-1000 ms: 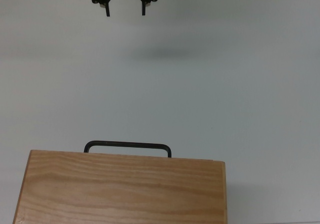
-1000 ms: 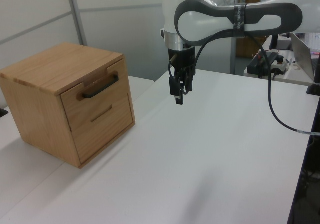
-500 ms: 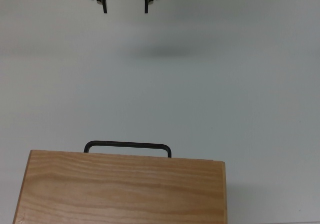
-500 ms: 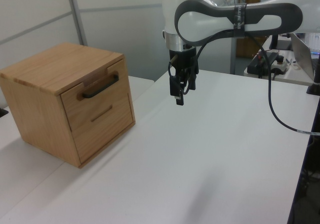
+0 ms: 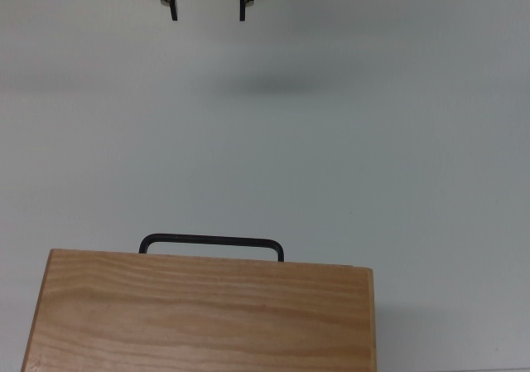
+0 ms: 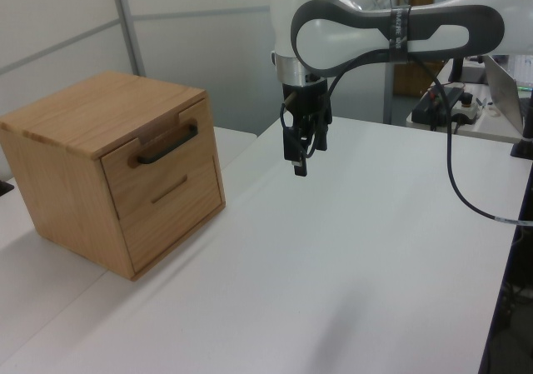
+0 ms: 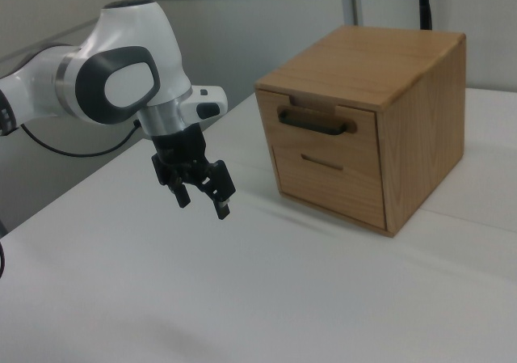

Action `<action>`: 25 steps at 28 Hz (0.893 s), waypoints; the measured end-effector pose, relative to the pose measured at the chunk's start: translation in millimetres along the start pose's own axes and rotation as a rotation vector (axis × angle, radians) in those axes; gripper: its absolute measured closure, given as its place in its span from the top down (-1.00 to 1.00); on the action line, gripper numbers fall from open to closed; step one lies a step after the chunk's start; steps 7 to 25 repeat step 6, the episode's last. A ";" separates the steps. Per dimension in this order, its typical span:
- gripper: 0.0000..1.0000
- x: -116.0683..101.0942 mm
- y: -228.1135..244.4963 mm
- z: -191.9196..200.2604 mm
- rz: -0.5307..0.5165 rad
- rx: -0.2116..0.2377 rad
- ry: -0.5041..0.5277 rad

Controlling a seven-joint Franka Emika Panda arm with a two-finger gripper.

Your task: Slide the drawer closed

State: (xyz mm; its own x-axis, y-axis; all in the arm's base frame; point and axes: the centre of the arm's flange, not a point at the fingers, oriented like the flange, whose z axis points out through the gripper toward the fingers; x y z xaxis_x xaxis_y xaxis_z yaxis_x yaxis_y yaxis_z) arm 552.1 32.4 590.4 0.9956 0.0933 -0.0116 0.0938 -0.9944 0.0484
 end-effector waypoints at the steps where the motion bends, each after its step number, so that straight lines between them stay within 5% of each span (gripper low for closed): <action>1: 1.00 0.0 0.0 -0.1 0.000 0.000 0.000; 25: 1.00 -0.5 0.0 0.1 0.001 0.000 -0.003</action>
